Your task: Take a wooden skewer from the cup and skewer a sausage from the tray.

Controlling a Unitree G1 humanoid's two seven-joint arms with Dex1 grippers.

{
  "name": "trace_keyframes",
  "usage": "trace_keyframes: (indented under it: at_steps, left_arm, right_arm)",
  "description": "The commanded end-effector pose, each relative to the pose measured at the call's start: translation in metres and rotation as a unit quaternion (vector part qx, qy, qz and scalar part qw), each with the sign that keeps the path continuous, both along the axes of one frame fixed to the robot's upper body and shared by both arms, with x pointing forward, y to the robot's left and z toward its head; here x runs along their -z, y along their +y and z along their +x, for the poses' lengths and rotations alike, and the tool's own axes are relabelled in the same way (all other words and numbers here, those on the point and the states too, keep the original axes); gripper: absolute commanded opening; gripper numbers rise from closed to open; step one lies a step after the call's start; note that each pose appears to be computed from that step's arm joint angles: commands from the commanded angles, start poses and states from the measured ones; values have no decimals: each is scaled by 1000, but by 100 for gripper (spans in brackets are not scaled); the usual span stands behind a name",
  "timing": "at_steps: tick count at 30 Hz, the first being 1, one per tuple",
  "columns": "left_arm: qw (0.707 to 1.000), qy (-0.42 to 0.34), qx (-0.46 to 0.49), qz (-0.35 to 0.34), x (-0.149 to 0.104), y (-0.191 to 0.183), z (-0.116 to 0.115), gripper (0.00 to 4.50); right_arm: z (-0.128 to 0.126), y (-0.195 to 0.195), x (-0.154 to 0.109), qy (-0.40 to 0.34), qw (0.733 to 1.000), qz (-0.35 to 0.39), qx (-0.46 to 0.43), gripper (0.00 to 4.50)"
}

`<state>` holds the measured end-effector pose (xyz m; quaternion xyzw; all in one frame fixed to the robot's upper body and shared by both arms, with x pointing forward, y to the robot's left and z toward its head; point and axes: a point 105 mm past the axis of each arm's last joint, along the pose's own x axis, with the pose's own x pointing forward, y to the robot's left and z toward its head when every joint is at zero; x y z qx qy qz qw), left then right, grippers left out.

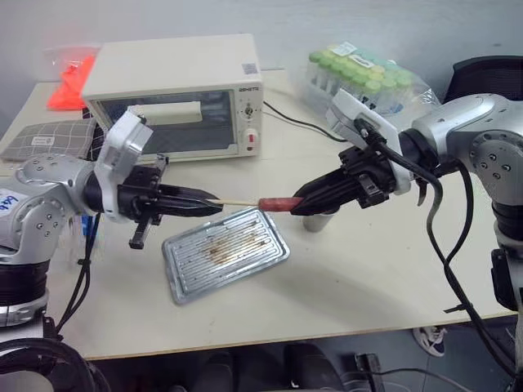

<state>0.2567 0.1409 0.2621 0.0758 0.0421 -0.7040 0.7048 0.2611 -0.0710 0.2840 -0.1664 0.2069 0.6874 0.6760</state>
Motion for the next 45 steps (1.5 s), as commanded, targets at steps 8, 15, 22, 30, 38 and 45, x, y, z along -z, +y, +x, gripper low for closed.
trace_keyframes:
  at_steps: [8,15,22,30,38,45]
  left_arm:
    - [999,-21,40,-18,-2,-27,-5,0]
    - [998,-18,47,-23,0,-33,-6,0]
    - [1000,-15,24,-11,2,-20,-5,0]
    - [998,-18,-58,-13,6,9,-13,0]
    - [963,-55,-253,-78,9,40,-33,0]
    - [878,-59,-460,-116,25,91,-70,0]
  right_arm:
    - [-9,10,-9,-13,1000,15,-25,38]
    - [-13,12,-8,-8,999,17,-31,71]
    - [-9,6,-6,-21,1000,12,-16,263]
    - [2,-4,-20,-50,998,28,14,287]
    - [3,-5,-36,-60,994,83,26,364]
    - [9,-8,-40,-76,989,120,30,444]
